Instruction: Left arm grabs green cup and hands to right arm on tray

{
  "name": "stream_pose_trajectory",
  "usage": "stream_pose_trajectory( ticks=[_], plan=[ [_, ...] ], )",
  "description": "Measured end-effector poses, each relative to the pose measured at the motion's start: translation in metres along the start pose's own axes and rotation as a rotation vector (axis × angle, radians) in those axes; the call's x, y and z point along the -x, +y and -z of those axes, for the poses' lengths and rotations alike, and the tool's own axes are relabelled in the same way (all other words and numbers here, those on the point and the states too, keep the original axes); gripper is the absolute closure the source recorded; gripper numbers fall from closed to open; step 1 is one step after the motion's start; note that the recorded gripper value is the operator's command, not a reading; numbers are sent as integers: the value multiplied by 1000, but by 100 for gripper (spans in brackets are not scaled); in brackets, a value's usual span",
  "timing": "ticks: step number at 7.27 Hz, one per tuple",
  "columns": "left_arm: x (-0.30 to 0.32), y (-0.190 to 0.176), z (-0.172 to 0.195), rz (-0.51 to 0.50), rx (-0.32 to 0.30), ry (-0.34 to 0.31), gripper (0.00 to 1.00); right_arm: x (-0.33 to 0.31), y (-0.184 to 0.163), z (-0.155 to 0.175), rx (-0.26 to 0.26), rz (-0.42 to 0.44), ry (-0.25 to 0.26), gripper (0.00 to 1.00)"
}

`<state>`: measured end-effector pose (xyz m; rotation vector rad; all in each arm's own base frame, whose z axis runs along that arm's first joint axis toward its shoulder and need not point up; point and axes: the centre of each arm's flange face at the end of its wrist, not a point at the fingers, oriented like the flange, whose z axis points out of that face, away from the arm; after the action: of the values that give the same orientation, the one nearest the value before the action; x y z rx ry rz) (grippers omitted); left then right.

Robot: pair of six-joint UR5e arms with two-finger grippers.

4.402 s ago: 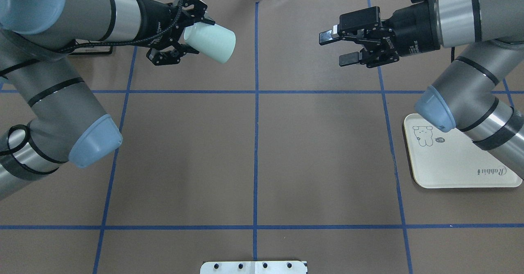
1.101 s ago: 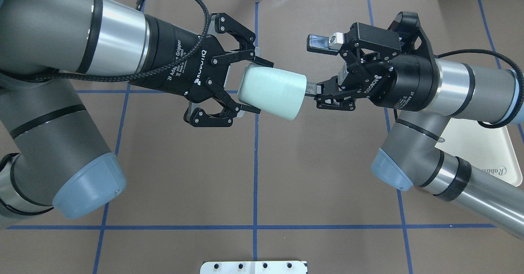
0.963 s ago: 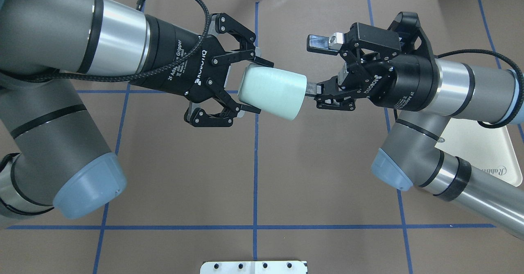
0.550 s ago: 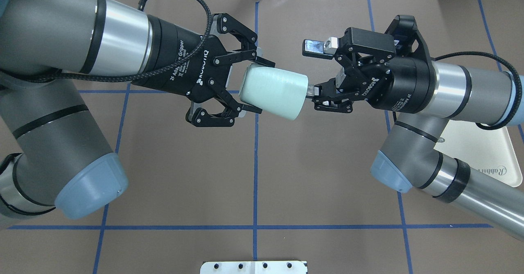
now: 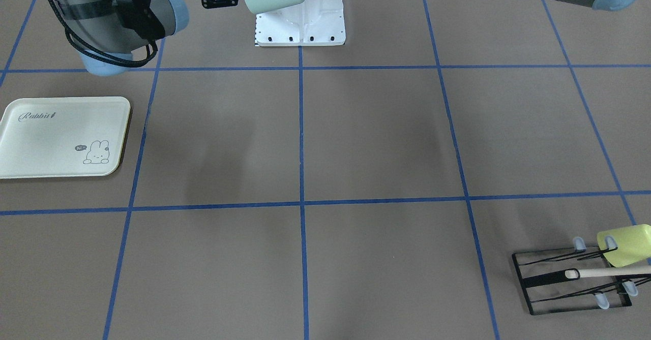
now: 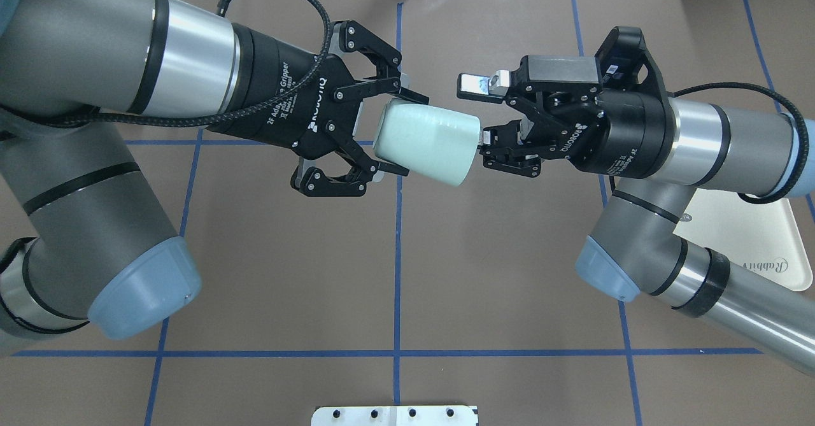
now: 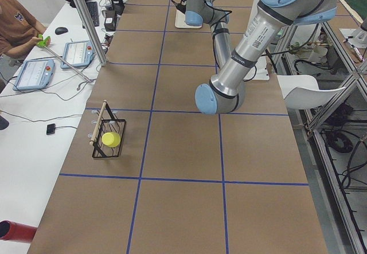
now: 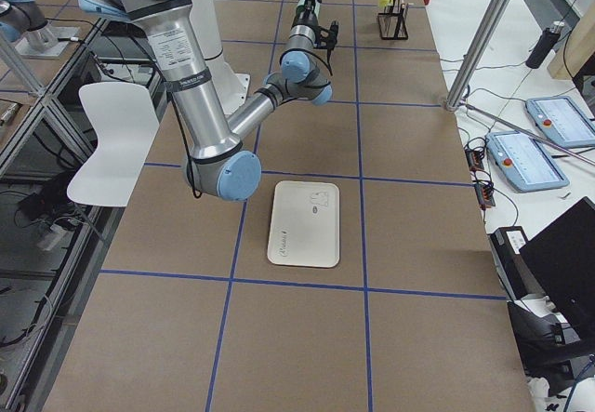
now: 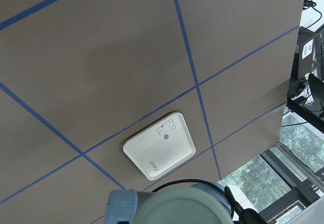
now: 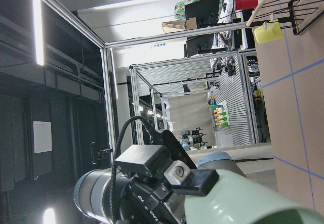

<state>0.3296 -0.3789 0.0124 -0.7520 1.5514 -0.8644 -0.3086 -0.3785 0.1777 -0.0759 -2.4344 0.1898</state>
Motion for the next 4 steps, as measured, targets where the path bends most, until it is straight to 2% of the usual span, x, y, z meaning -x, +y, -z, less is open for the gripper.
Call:
stream_pose_trajectory(
  ticks=[1, 2, 3, 4],
  plan=[
    [-1, 2, 0, -1, 3, 2, 90, -1, 0, 0, 0, -1, 1, 43],
    [-1, 3, 1, -2, 5, 2, 90, -2, 0, 1, 0, -3, 3, 50],
    [-1, 3, 1, -3, 5, 3, 90, -3, 0, 1, -1, -4, 4, 62],
    [-1, 3, 1, -3, 6, 3, 90, -3, 0, 2, -2, -5, 6, 71]
  ],
)
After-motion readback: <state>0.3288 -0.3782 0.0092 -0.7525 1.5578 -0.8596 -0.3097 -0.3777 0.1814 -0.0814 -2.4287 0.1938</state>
